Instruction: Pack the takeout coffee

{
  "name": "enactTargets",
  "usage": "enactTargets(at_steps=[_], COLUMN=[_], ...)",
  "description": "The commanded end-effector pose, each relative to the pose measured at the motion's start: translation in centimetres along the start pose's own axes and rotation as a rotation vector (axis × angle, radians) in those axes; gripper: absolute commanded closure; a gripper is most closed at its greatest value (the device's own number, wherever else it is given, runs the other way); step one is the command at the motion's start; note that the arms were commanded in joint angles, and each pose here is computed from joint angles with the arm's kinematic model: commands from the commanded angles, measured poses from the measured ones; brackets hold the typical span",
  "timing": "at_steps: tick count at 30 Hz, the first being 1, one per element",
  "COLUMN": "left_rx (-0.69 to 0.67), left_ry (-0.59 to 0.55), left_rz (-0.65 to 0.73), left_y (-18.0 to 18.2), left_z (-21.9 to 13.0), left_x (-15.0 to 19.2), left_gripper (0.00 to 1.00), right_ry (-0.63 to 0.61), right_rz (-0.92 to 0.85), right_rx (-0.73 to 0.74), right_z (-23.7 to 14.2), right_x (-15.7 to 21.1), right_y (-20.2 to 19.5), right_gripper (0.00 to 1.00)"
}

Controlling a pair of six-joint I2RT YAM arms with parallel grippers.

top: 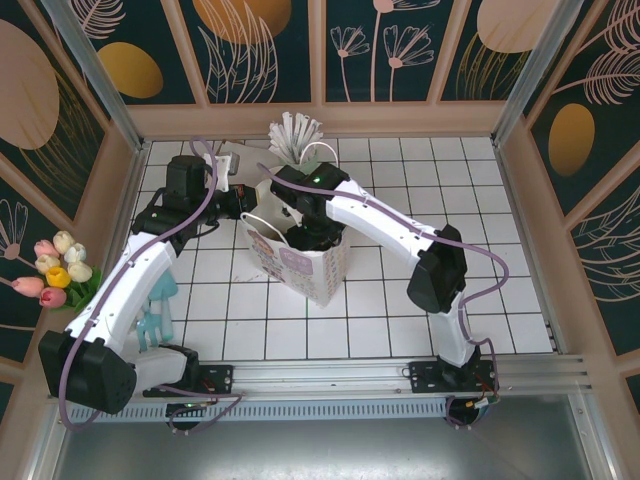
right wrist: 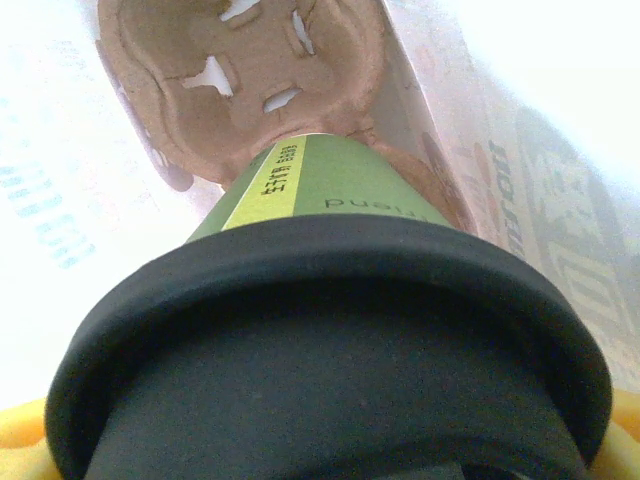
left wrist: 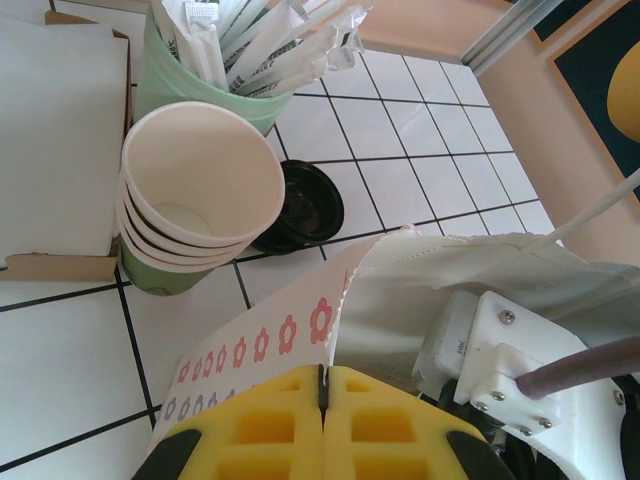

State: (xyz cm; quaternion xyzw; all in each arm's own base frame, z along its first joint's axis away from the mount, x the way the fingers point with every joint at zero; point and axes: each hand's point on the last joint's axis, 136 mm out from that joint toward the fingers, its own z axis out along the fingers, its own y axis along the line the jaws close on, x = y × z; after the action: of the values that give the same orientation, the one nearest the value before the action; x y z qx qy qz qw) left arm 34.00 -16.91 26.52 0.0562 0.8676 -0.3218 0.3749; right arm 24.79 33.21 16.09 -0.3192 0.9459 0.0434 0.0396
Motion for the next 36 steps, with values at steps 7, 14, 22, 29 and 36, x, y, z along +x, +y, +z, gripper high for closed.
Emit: enactTargets(at_steps=[7,14,22,29,36], left_rx=[-0.022,0.014,0.023,0.083,0.134], left_ry=[-0.039,-0.060,-0.095,-0.132,-0.152], left_rz=[0.021,0.044,0.056,0.083,0.090], left_y=[0.1,-0.7,-1.2,-2.4,-3.7], left_z=[-0.5,-0.7,-1.3,-1.8,-2.3], left_x=[-0.8,-1.3,-2.0,-2.6,-3.2], left_gripper=[1.00,1.00,1.00,1.00,1.00], right_ry=[-0.003,-0.012,-0.028,-0.055,0.017], right_rz=[0.007,0.009,0.015,0.072,0.113], right_rx=[-0.001,-0.007,-0.023,-0.048,0.009], right_z=[-0.3,-0.6,-1.2,-2.6,-0.6], right_x=[-0.2,-0.3,-0.4,-0.2,1.4], right_y=[0.3,0.5,0.9,1.2,-0.5], right_gripper=[0.48,0.49,0.49,0.51,0.51])
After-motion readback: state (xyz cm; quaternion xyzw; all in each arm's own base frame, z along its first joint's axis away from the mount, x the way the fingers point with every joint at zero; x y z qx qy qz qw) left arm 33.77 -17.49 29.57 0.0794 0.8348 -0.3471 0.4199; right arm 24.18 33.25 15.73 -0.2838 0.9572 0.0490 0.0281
